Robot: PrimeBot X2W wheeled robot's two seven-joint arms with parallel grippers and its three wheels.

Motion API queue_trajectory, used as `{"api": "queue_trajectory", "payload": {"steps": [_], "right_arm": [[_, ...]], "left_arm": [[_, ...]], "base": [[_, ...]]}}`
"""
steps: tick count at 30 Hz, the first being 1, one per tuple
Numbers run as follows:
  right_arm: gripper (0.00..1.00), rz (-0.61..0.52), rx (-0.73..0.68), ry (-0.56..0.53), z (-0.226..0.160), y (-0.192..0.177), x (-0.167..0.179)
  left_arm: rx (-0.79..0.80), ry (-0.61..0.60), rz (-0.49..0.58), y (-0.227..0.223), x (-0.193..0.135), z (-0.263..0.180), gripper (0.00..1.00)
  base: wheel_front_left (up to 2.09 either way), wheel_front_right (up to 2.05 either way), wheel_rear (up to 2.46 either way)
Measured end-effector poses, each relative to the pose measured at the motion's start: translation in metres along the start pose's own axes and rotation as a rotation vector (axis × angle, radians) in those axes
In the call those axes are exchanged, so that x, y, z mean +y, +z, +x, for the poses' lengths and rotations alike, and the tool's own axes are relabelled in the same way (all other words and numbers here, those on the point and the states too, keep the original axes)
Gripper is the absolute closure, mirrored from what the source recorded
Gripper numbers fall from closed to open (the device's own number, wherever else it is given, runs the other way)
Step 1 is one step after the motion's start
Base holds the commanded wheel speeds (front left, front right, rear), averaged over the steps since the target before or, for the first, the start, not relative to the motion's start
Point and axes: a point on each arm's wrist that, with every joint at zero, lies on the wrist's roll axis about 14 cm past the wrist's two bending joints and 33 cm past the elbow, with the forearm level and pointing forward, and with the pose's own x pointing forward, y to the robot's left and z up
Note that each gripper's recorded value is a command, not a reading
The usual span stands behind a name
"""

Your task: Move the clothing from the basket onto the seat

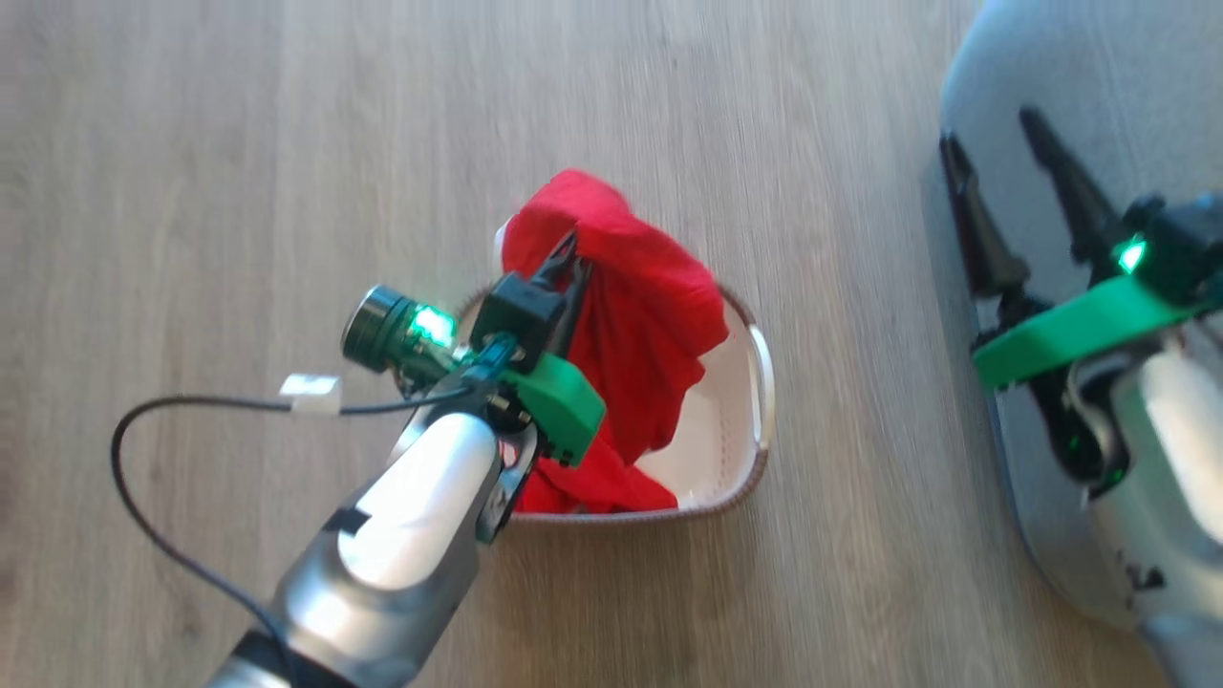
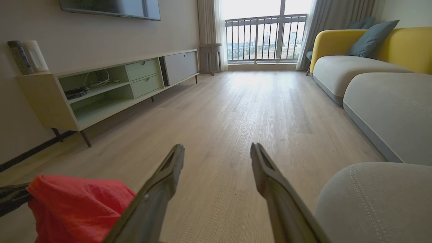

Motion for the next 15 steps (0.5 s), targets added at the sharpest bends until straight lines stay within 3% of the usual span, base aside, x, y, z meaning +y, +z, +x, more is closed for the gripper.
{"api": "queue_trajectory", "payload": {"steps": [6, 15], "right_arm": [[0.0, 0.028, -0.003, -0.011, -0.021, 0.005, 0.012], [0.0, 0.025, -0.003, -0.018, -0.04, 0.009, 0.02]], "left_arm": [[-0.088, 0.059, 0.001, 0.036, 0.014, -0.022, 1.0], [-0.31, 0.047, 0.066, 0.117, 0.016, -0.036, 1.0]], "base": [[0.0, 0.0, 0.0], [0.0, 0.0, 0.0]]}}
